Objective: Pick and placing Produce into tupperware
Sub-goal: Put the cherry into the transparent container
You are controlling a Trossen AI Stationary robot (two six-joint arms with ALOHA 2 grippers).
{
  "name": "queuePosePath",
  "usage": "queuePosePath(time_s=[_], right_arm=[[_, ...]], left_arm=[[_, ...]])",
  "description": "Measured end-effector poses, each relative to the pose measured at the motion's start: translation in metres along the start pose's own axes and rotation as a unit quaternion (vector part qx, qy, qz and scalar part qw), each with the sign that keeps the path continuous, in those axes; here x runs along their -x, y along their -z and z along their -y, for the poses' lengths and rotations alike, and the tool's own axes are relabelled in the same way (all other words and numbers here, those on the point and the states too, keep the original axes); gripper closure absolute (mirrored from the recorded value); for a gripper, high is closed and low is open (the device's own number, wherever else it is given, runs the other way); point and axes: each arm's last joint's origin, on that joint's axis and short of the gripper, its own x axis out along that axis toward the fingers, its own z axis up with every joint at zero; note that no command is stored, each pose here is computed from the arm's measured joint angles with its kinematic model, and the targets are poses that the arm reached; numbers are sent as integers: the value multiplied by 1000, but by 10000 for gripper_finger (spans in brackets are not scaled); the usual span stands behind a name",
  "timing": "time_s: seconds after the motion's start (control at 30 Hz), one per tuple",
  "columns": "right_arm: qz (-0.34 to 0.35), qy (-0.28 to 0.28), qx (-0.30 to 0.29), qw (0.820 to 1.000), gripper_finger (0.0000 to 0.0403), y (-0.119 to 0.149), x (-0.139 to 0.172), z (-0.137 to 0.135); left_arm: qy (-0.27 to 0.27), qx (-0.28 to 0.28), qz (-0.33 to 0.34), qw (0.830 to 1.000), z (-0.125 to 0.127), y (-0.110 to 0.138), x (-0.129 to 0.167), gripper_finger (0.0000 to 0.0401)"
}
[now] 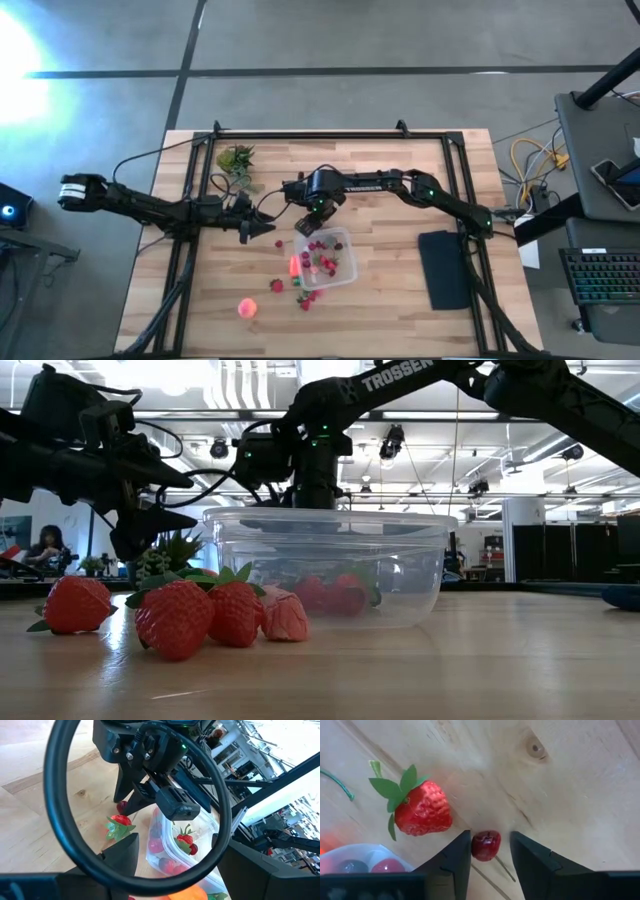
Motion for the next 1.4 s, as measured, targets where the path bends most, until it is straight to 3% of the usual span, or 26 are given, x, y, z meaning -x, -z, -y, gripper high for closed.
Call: queuePosePath(time_s=[0.4,0.6,0.73,0.87,1.0,1.1,1.4], right_arm=[[1,-3,1,1000,336,-2,1,2],[20,-18,-2,1000,339,-11,8,7],[43,-33,4,999,335,-21,29,13],[50,-86,21,995,338,-24,64,15],[26,-157,87,983,337,-6,104,0],[26,-166,137,976,334,15,123,-18],[0,-165,189,968,313,43,109,-54]], left_arm=[[0,0,0,1000,0,0,0,163],[0,0,0,1000,0,0,0,163],[0,0,0,1000,0,0,0,163],[0,1,0,1000,0,0,0,163],[0,1,0,1000,0,0,0,163],[0,0,0,1000,0,0,0,163],[0,1,-1,1000,0,0,0,163]])
